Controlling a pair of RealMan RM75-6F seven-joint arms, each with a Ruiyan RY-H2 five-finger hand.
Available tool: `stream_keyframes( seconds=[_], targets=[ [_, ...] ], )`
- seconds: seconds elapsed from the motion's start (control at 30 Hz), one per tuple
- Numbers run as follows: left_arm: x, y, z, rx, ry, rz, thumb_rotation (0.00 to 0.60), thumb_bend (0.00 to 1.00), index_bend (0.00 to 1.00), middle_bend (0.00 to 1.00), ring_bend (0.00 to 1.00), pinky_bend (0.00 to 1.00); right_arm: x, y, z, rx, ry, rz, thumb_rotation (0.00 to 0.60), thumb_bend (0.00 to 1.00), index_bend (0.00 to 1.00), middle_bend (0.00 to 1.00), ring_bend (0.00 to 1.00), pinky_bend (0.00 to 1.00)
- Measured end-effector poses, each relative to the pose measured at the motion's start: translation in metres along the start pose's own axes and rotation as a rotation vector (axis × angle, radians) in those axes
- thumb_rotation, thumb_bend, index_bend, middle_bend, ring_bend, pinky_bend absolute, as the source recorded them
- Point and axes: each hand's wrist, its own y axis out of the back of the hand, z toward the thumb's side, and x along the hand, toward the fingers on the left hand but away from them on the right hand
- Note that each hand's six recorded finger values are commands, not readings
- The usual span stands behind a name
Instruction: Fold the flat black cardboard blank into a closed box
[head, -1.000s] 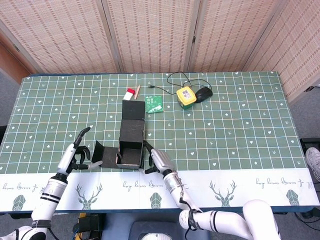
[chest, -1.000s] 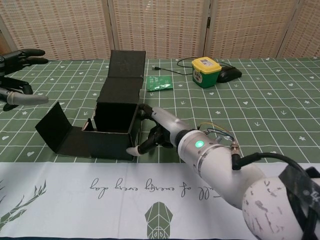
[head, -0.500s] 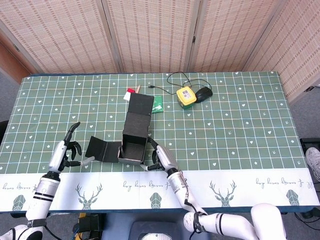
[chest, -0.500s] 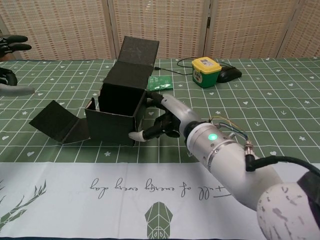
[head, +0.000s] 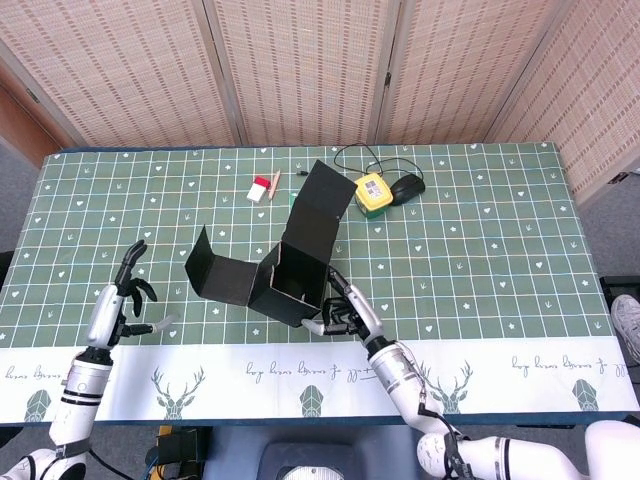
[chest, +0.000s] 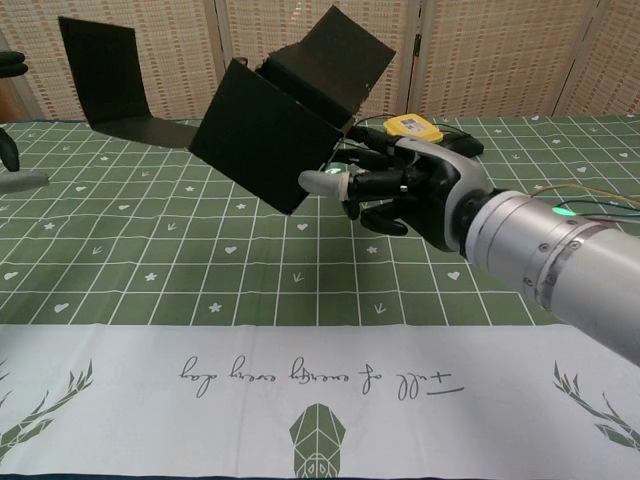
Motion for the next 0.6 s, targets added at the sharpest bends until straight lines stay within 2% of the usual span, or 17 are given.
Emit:
stream_keyframes(
  seconds=[0.07, 0.13, 0.27, 0.33, 0.4, 0.6],
  targets=[
    [0.002, -0.003, 0.004, -0.012, -0.012, 0.003, 0.6, 0.04, 0.0, 0.0, 0.58, 0.77, 0.006, 0.001, 0.002, -0.038, 0.004, 0.017, 0.6, 0.33, 0.39, 0.41, 0.73, 0.97],
    [0.004, -0.007, 0.009, -0.022, -0.034, 0.015, 0.6, 0.04, 0.0, 0.0, 0.55, 0.77, 0.009, 0.0, 0.002, -0.063, 0.005, 0.033, 0.6, 0.33, 0.39, 0.41, 0.73, 0.97],
    [0.01, -0.02, 0.028, -0.048, -0.116, 0.04, 0.6, 0.04, 0.0, 0.0, 0.52, 0.79, 0.016, -0.009, -0.003, -0.098, -0.003, 0.075, 0.6, 0.33, 0.39, 0.41, 0.73, 0.97],
    [0.011, -0.027, 0.038, -0.065, -0.157, 0.049, 0.6, 0.04, 0.0, 0.0, 0.52, 0.8, 0.017, -0.012, -0.006, -0.107, -0.007, 0.083, 0.6, 0.33, 0.39, 0.41, 0.73, 0.97],
    [0.013, -0.034, 0.049, -0.092, -0.204, 0.056, 0.6, 0.04, 0.0, 0.0, 0.58, 0.8, 0.017, -0.015, -0.009, -0.111, -0.009, 0.09, 0.6, 0.33, 0.39, 0.41, 0.73, 0.97],
    [0.014, -0.048, 0.07, -0.144, -0.285, 0.047, 0.6, 0.04, 0.0, 0.0, 0.57, 0.8, 0.017, -0.022, -0.012, -0.104, -0.003, 0.107, 0.6, 0.33, 0.39, 0.41, 0.74, 0.97]
  ],
)
